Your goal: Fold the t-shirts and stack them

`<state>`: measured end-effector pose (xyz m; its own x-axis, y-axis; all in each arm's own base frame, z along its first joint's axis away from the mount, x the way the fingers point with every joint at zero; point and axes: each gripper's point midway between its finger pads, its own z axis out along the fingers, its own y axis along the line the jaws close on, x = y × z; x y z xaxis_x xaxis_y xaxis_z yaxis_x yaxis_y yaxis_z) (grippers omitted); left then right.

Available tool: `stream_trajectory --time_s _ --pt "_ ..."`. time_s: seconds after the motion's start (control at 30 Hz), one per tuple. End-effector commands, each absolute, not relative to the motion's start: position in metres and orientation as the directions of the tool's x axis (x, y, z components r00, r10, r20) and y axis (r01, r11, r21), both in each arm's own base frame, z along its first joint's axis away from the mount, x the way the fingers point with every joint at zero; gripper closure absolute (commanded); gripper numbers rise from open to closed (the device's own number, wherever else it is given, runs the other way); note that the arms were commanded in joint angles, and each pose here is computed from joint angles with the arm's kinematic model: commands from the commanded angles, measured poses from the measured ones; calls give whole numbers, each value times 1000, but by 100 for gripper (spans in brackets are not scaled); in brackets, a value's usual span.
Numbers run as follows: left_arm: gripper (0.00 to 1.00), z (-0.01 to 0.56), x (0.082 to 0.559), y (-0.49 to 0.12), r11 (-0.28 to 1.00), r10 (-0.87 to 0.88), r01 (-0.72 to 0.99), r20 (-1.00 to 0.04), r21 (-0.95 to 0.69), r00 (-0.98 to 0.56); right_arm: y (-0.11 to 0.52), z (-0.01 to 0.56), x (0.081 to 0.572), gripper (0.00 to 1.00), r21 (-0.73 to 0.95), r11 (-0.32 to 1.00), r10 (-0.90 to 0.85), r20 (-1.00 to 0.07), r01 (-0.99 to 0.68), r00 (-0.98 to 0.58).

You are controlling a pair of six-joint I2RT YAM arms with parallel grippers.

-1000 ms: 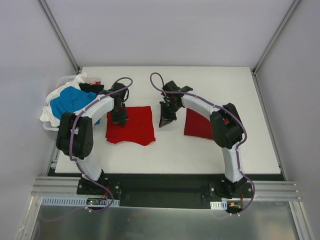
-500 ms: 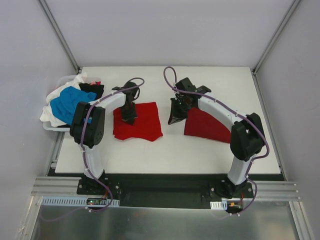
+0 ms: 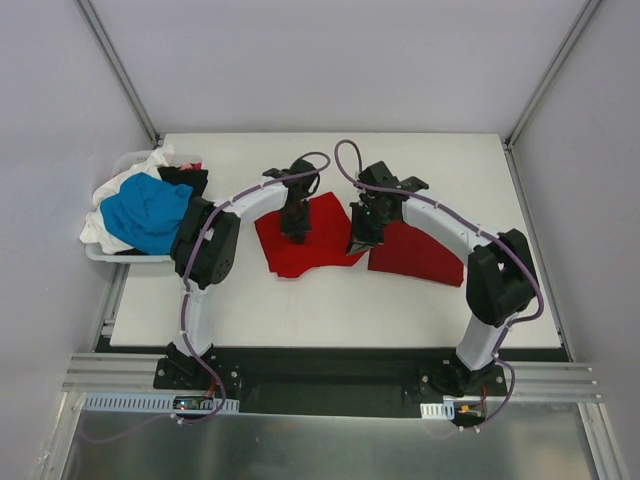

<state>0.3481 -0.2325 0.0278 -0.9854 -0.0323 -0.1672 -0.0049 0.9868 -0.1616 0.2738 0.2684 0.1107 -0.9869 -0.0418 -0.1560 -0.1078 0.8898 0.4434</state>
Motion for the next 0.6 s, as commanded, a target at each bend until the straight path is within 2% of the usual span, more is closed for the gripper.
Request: stream_trajectory --time_s 0.0,0.4,0.57 --pt "100 28 351 -220 991 -54 -35 -151 -126 -987 253 115 282 99 411 906 -28 -185 -103 -982" --pt "100 17 355 -148 981 -188 -184 -82 -53 -979 259 114 304 99 444 891 -13 -181 -94 -983" --pt "100 24 374 -140 987 -164 -164 -71 -3 -984 261 112 307 99 450 888 -13 -181 -95 -983"
